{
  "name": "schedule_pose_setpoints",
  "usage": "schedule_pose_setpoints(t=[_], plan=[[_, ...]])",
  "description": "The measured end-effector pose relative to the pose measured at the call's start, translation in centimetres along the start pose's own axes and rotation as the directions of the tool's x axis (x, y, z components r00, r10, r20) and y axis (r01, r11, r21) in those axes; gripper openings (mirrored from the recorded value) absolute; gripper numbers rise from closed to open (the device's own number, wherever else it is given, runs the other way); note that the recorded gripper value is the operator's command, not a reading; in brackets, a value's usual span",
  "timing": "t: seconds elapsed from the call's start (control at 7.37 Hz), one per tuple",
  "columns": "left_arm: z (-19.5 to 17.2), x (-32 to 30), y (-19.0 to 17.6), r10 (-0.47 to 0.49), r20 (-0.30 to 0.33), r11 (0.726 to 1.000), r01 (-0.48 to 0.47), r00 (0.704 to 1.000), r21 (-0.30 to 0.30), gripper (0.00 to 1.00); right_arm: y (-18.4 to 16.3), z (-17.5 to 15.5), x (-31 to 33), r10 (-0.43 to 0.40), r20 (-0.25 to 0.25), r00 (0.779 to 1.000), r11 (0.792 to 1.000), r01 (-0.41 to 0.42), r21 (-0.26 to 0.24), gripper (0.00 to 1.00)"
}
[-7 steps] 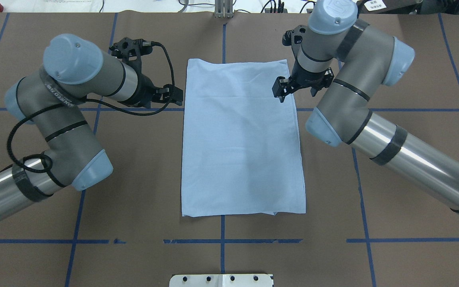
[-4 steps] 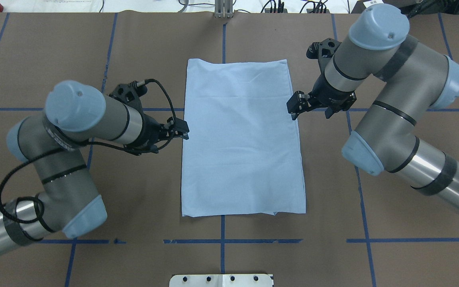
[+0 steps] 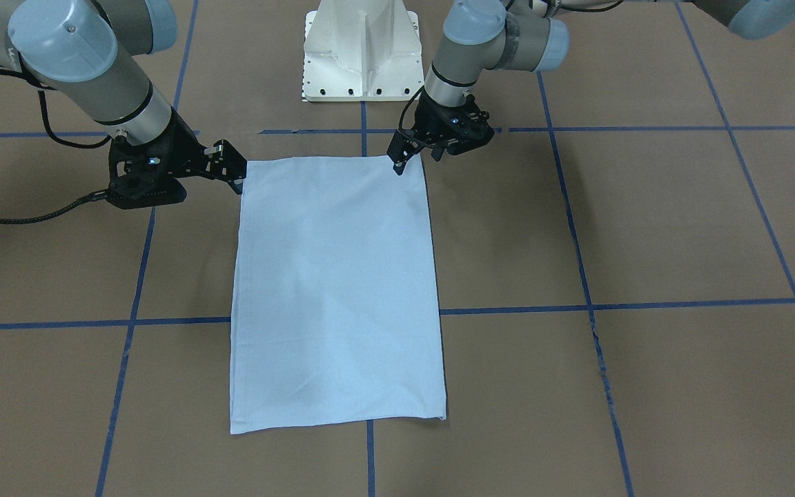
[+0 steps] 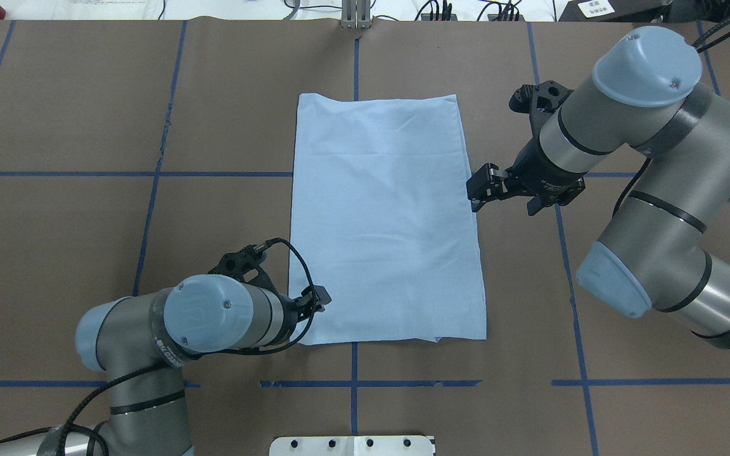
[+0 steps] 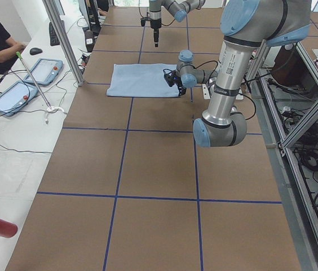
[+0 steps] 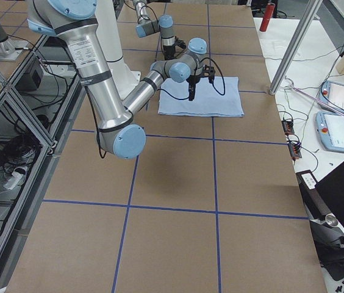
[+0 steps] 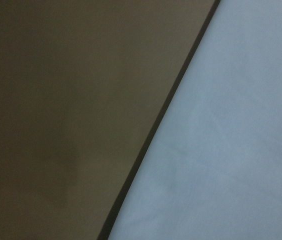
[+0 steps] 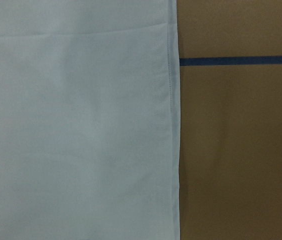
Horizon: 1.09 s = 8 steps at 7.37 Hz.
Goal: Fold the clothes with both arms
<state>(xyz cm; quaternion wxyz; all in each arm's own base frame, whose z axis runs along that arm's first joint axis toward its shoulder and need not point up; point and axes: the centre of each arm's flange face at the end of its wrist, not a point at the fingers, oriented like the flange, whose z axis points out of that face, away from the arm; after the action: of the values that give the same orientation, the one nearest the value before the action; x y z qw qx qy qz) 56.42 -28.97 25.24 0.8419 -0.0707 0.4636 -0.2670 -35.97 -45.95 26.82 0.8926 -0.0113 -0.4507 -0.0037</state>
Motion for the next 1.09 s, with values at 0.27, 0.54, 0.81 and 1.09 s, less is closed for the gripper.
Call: schedule_pose_setpoints(t=[0.27, 0.54, 0.81, 1.09], plan=[[0.8, -0.6, 2.5, -0.006, 0.039, 1.0, 0.006, 0.999, -0.007, 0.94, 0.2, 0.2, -0.2, 0.005, 0.001, 1.0, 1.0, -0.005, -0.004, 1.0], [1.4, -0.8, 3.0, -0.001, 0.05, 1.0, 0.001, 0.999, -0.002, 0.92, 0.2, 0.3, -0.2, 0.006, 0.0, 1.0, 1.0, -0.006, -0.006, 1.0], [1.6, -0.7, 2.3, 0.0, 0.049, 1.0, -0.001, 0.999, 0.019, 0.85, 0.2, 0.4, -0.3, 0.006, -0.001, 1.0, 1.0, -0.006, -0.007, 1.0], [1.5, -0.6, 1.7, -0.004, 0.047, 1.0, 0.003, 0.999, 0.029, 0.68, 0.2, 0.5, -0.3, 0.005, -0.002, 1.0, 1.0, -0.005, -0.009, 1.0]])
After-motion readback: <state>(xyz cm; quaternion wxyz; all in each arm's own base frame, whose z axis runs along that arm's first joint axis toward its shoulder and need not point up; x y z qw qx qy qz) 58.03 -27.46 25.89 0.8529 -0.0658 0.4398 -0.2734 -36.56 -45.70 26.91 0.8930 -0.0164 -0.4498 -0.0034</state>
